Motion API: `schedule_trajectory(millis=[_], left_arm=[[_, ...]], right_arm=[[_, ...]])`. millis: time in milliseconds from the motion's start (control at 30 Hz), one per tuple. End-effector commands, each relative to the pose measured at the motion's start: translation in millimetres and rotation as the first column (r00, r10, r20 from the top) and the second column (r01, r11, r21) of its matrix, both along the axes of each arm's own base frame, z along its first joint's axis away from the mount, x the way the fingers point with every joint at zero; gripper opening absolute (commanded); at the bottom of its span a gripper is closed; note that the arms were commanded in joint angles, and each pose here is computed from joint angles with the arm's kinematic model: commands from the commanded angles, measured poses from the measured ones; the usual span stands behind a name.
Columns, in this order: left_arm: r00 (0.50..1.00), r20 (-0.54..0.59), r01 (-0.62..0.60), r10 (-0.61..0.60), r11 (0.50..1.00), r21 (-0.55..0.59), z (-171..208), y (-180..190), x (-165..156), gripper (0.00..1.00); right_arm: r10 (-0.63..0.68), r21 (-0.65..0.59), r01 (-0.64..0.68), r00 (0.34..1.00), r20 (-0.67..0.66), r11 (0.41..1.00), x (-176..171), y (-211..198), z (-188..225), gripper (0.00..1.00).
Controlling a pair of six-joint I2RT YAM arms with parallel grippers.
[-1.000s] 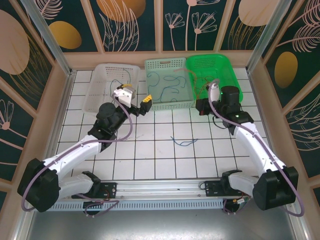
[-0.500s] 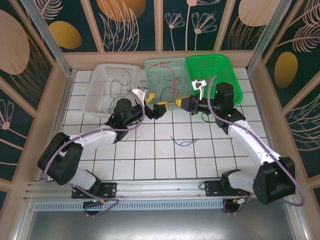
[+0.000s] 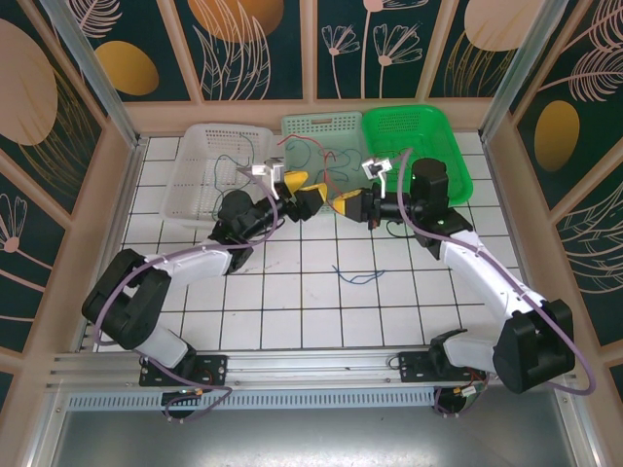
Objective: Untangle the cables
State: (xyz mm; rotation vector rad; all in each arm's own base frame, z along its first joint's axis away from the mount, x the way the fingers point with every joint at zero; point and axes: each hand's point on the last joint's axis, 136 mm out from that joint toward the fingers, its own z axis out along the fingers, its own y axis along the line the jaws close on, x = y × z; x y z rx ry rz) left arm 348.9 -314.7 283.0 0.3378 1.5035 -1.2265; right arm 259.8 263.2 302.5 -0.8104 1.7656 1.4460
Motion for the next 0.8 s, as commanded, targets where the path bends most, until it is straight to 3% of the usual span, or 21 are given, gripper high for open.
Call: schedule_trajectory(millis=[0,133,233,400,500,600,700,767], left_arm=[[0.998,0.06,0.041,-0.037,0.997,-0.067,28.7,-5.2,1.2,0.87],[0.998,0.04,0.046,-0.043,0.997,-0.064,25.1,-9.8,12.5,0.81],[0.995,0.054,0.085,-0.079,0.991,-0.101,29.0,-12.4,10.5,0.69],[0.99,0.089,0.122,-0.11,0.982,-0.145,36.3,-12.0,2.9,0.24],[0.99,0.106,0.109,-0.091,0.978,-0.179,38.4,-3.6,-3.4,0.07],[0.992,0.104,0.091,-0.071,0.976,-0.199,35.7,3.3,-8.2,0.04],[0.993,0.096,0.085,-0.065,0.973,-0.213,30.9,6.4,-11.3,0.03],[0.993,0.093,0.094,-0.074,0.97,-0.224,29.4,4.6,-12.5,0.03]], right_arm=[[0.067,0.009,-0.068,0.996,0.064,0.998,-10.4,5.7,15.4,0.0],[0.082,0.014,-0.083,0.994,0.075,0.996,-14.9,6.2,18.7,0.0],[0.063,0.007,-0.064,0.995,0.072,0.998,-12.7,5.3,17.5,0.0],[-0.002,0.027,0.0,0.996,0.085,1.0,-3.6,0.4,20.9,0.0],[-0.123,0.054,0.118,0.989,0.085,0.991,14.5,-11.6,26.7,0.0],[-0.307,0.118,0.298,0.95,0.064,0.947,39.4,-36.8,38.2,0.0],[-0.466,0.218,0.456,0.885,-0.004,0.863,60.5,-64.4,52.4,0.0],[-0.425,0.283,0.405,0.905,0.013,0.869,54.8,-60.1,66.7,0.0]])
